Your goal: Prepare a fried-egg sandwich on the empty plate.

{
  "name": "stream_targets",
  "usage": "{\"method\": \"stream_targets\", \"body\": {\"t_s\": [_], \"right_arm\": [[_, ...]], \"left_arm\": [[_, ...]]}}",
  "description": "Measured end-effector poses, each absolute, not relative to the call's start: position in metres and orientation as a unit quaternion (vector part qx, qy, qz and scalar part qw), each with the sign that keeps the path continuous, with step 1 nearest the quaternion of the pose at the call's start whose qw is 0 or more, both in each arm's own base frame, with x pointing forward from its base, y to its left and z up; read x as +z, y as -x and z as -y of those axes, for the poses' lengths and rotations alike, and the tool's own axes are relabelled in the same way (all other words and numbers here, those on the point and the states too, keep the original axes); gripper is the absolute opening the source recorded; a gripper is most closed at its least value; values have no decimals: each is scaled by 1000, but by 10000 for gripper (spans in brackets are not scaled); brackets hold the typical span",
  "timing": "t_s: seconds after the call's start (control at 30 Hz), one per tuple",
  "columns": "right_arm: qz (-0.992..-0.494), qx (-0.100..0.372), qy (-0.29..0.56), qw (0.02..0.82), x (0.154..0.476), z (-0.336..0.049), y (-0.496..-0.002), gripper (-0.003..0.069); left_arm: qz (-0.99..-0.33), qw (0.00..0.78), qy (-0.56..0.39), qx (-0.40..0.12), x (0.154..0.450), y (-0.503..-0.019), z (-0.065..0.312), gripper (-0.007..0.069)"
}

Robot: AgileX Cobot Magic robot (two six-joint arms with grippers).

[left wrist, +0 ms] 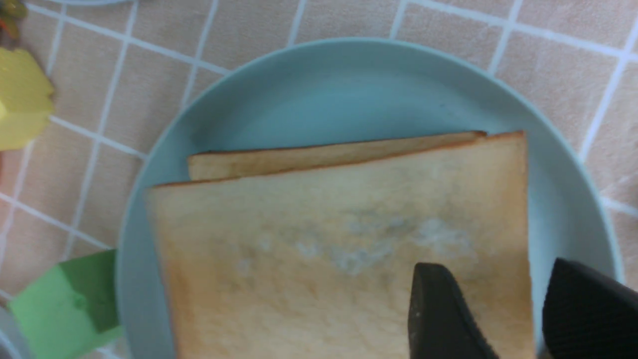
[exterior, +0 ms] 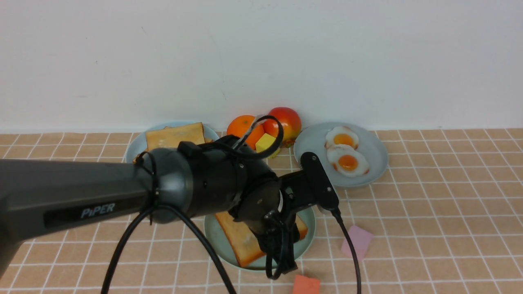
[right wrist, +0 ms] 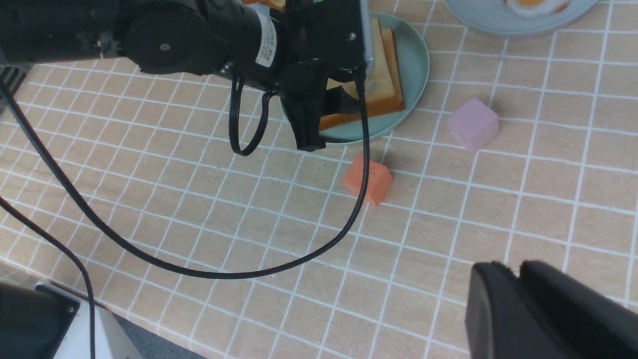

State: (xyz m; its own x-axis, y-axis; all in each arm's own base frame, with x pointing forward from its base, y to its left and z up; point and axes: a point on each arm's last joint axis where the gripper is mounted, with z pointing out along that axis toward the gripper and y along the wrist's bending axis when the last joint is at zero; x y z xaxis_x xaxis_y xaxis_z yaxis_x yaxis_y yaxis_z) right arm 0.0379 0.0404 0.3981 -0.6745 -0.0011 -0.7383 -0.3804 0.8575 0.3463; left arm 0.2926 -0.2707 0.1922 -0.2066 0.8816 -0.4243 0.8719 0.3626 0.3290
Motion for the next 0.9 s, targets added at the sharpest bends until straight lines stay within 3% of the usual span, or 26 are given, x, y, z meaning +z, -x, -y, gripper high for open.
{"method": "stream_targets", "body": {"t_s": [0.2, 0.37, 0.47, 0.5, 0.6, 0.63, 0.7, 0.73, 0.8, 0.83, 0.9], "right_arm": [[-881, 247, 108, 388, 398, -41, -37, 85], [-880, 247, 109, 391, 399, -40, -35, 85], [-880, 245, 109, 392, 398, -40, -35, 85], [-880, 239, 109, 396, 399, -38, -35, 85], [-877, 217, 109, 414, 408, -33, -32, 85], [-876, 214, 109, 418, 409, -33, -32, 85], [-870, 197, 107, 440, 419, -28, -28, 85], [-866, 190, 106, 450, 421, -25, -26, 85], [-861, 186, 105, 461, 423, -23, -23, 85], [-856, 179, 103, 475, 423, -20, -18, 85], [-851, 172, 101, 486, 421, -16, -11, 85]], "left_arm": [[-792, 274, -546, -13, 192, -290, 272, 322], [-789, 294, -540, -17, 213, -286, 268, 322], [-784, 319, -532, -24, 239, -280, 263, 314], [-784, 340, -518, -36, 261, -274, 257, 293], [-793, 408, -441, -98, 326, -248, 237, 165], [-793, 414, -436, -101, 330, -246, 235, 153], [-779, 475, -376, -162, 385, -213, 207, 12], [-767, 498, -362, -178, 400, -198, 193, -13], [-757, 518, -350, -192, 409, -183, 179, -13], [-732, 556, -331, -213, 419, -156, 154, -13], [-717, 578, -317, -229, 414, -134, 132, -13]]}}
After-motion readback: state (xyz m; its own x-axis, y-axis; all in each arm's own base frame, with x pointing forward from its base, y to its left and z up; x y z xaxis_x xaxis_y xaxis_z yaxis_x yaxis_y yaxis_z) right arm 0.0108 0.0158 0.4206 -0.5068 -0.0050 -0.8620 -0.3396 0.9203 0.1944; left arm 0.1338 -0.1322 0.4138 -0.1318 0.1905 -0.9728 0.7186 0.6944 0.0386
